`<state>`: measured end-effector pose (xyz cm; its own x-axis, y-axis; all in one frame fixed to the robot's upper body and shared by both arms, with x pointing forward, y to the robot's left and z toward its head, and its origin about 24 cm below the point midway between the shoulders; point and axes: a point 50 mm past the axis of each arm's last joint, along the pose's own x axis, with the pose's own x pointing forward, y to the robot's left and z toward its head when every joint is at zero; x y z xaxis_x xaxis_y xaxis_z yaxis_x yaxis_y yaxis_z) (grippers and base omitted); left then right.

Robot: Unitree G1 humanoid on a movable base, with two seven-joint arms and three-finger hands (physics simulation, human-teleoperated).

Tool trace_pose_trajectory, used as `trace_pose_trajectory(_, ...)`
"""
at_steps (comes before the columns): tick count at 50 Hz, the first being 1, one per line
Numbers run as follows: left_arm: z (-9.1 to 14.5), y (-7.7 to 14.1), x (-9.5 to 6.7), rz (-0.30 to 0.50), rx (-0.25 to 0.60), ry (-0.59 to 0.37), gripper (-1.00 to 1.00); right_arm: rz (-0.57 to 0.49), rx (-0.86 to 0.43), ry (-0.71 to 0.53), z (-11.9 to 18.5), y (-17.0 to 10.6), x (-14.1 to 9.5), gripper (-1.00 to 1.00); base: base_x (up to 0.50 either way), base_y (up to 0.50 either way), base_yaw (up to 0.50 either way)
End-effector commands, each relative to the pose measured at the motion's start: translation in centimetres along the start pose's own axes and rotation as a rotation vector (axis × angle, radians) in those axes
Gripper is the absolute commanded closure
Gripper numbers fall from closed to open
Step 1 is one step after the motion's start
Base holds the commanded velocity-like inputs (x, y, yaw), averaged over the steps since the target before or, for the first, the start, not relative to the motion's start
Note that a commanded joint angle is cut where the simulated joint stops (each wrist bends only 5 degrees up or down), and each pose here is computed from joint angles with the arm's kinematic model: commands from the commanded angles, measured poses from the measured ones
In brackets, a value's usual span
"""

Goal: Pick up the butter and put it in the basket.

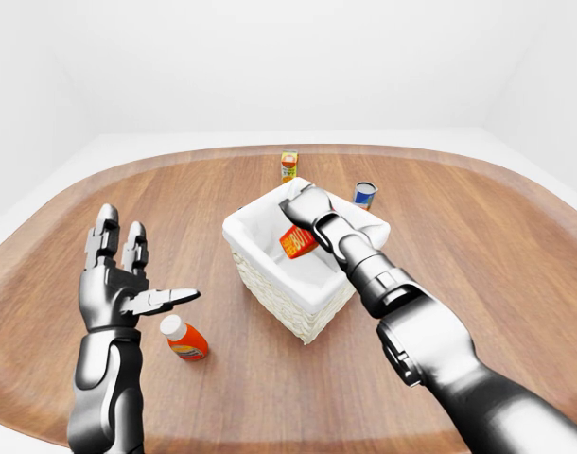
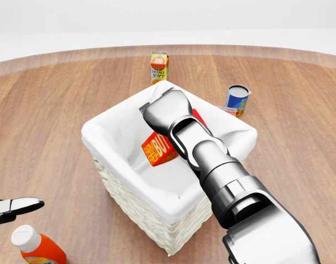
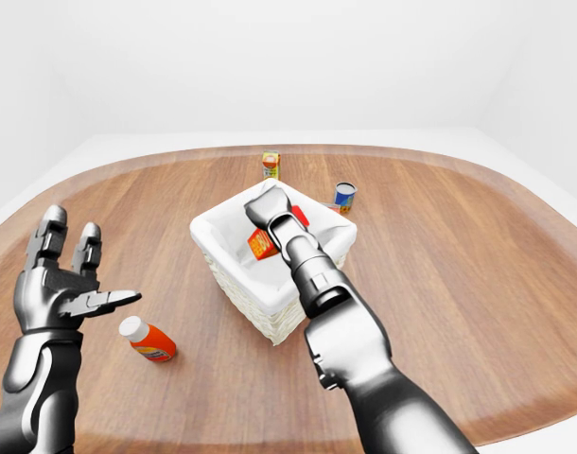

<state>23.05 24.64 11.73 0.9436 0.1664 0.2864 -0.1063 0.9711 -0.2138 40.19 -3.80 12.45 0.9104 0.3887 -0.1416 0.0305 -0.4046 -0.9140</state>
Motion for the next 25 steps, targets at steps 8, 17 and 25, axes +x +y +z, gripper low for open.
trace_pose_trajectory(8, -1.3, 1.0, -0.1, 0.02, -0.011, 0.059, -1.0, -0.048, -0.056, -0.028, 0.7, 0.6, -0.1, 0.8, 0.0, 0.0, 0.0)
trace_pose_trajectory(17, -2.6, 1.3, -0.2, 0.021, -0.026, 0.112, -1.0, -0.073, -0.097, -0.055, 1.5, 1.2, -0.2, -1.0, 0.0, 0.0, 0.0)
trace_pose_trajectory(25, -3.1, 1.4, -0.4, 0.024, -0.034, 0.136, -1.0, -0.078, -0.084, -0.049, 1.4, 1.1, -0.2, -1.0, 0.0, 0.0, 0.0)
